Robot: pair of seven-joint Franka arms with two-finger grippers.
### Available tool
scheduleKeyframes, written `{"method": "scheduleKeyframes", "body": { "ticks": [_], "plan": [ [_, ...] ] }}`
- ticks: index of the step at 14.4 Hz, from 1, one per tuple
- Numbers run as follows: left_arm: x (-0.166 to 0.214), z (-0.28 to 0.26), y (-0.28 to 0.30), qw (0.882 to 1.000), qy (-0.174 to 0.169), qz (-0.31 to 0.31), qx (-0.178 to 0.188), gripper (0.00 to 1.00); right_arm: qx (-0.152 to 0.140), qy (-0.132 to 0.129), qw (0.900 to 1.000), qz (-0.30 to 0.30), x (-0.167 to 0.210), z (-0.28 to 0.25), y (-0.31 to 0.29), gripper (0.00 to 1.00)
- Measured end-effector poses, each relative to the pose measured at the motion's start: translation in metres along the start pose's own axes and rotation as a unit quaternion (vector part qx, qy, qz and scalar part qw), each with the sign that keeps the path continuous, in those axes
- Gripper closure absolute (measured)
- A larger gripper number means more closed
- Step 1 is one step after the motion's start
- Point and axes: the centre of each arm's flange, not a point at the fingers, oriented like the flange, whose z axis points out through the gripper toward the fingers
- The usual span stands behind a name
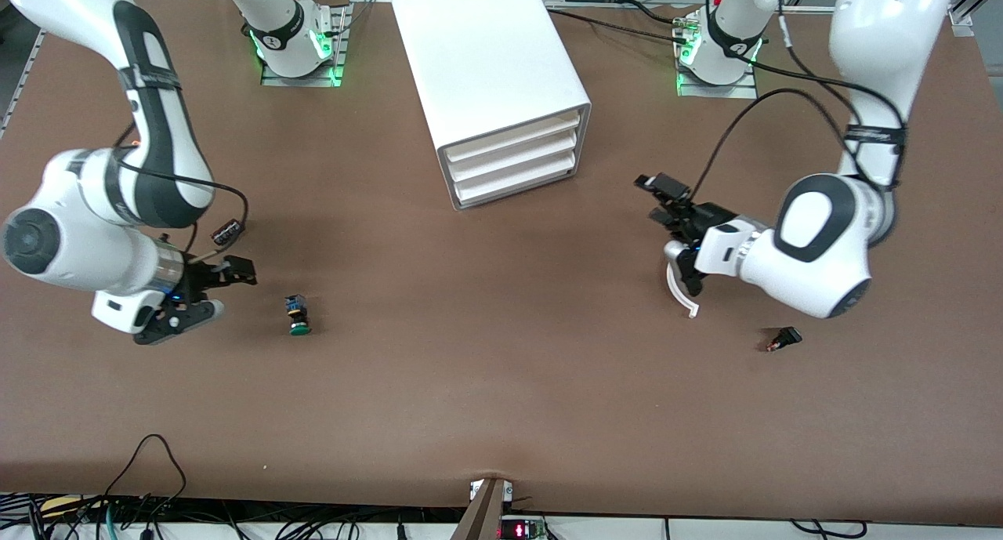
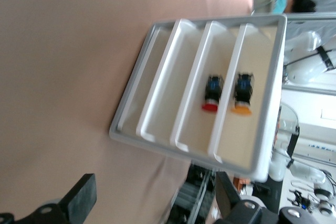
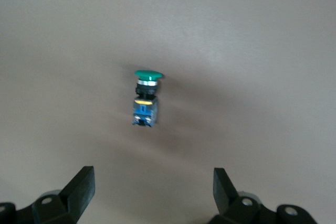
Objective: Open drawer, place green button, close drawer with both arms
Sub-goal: 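Grasp the green button with the right gripper while the left gripper grips the drawer, then pull the top drawer open with the left gripper while the right gripper lifts the button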
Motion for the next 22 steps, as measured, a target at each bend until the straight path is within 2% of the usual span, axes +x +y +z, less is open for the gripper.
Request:
{"method": "scheduleKeyframes", "body": {
  "ticks": [3,6,9,12,13,14,20,21,22],
  "plan": [
    [0.007,0.075,-0.022,0.998,0.053,0.026,-0.032,0.0,0.003,-0.011,1.0,0.021,0.01,0.04,-0.012,0.0],
    [-0.006,0.13,-0.041,0.989,0.118,0.042,-0.078,0.0,-0.001,-0.011,0.999,0.032,0.011,0.08,-0.012,0.0],
    [-0.024,0.159,-0.059,0.982,0.15,0.048,-0.102,0.03,-0.008,-0.003,0.999,0.037,0.002,0.112,-0.009,0.0],
    [-0.034,0.178,-0.076,0.979,0.157,0.054,-0.115,0.05,-0.011,0.002,0.999,0.034,0.0,0.123,-0.013,0.0],
    [-0.034,0.185,-0.078,0.979,0.155,0.052,-0.12,0.13,-0.012,0.004,0.999,0.031,0.002,0.124,-0.017,0.0],
    [-0.034,0.192,-0.078,0.979,0.153,0.05,-0.126,0.16,-0.013,0.005,1.0,0.027,0.003,0.126,-0.021,0.0],
    [-0.035,0.241,-0.072,0.974,0.157,0.021,-0.163,0.22,-0.015,0.008,1.0,0.022,0.006,0.129,-0.026,0.01],
    [-0.035,0.247,-0.071,0.974,0.154,0.019,-0.164,0.28,-0.016,0.01,1.0,0.022,0.006,0.13,-0.026,0.01],
    [-0.035,0.25,-0.07,0.974,0.152,0.019,-0.165,0.38,-0.017,0.012,1.0,0.023,0.007,0.133,-0.025,0.04]
  ]
}}
